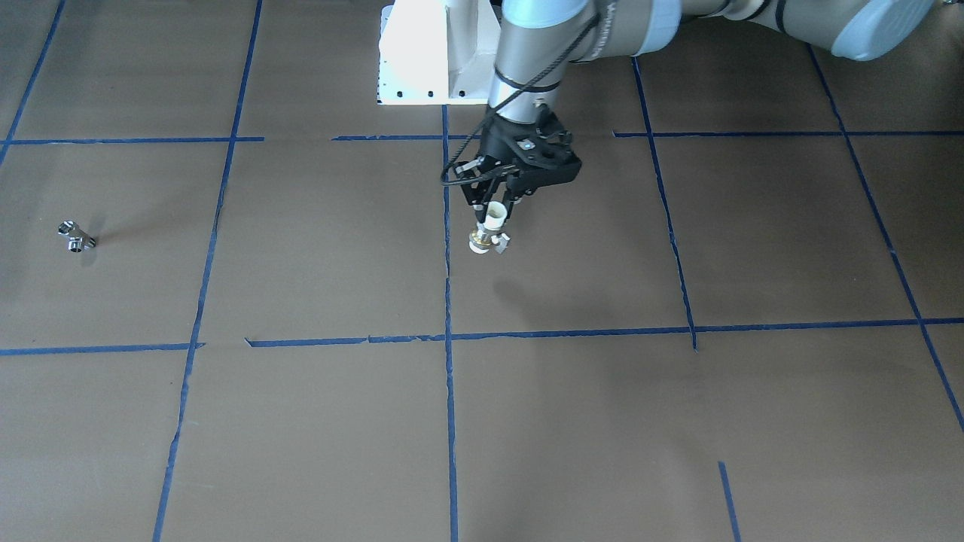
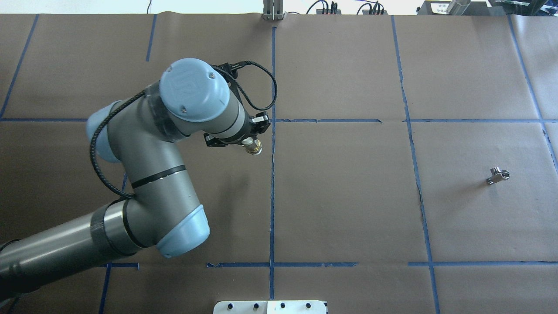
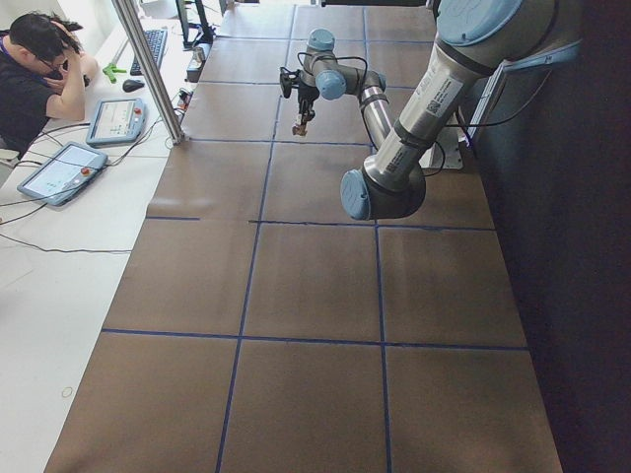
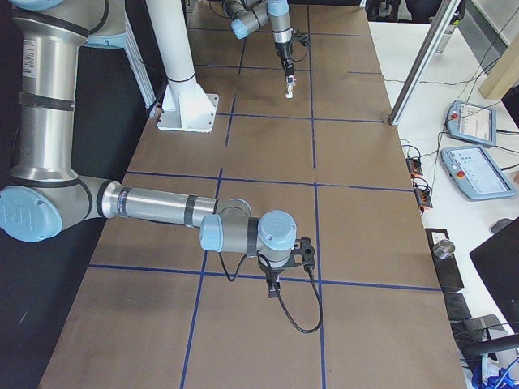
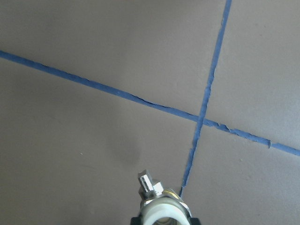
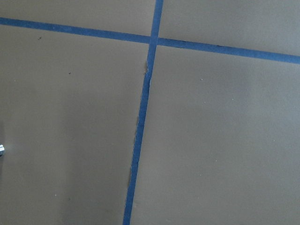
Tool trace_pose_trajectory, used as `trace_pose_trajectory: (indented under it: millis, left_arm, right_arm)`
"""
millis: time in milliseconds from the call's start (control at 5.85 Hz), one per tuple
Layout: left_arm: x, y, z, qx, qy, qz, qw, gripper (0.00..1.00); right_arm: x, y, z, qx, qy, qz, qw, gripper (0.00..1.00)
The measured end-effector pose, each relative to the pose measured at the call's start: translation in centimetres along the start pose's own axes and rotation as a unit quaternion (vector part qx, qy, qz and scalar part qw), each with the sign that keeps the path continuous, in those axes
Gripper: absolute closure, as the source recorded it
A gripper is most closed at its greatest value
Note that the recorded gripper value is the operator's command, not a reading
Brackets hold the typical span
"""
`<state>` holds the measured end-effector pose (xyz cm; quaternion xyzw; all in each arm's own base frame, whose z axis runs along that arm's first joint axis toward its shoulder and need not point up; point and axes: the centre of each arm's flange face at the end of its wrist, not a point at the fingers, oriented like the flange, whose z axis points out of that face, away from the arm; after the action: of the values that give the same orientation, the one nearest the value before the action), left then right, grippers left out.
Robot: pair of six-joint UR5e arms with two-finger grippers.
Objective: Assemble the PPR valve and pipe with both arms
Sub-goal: 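Carry the held PPR valve with the left gripper toward the table center, then lower the PPR valve upright onto the table center with the left gripper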
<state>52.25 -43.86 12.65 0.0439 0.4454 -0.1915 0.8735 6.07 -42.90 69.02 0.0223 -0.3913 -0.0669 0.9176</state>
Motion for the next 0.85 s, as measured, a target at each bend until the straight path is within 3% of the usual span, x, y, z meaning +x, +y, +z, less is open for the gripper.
trace_pose_trajectory:
  millis: [342, 854]
  left_arm:
    - [1.5, 4.3, 3.8, 0.019, -0.027, 0.008, 0.9994, 1.0]
    - [1.8, 5.5, 5.4, 0.021, -0.04, 0.013, 0.9989, 1.0]
  right_arm:
    - [0.0, 0.0, 0.0, 0.001, -0.002, 0.0, 1.0, 0.0]
    - [0.0, 0.0, 0.0, 0.0, -0.003, 0.0, 1.0, 0.0]
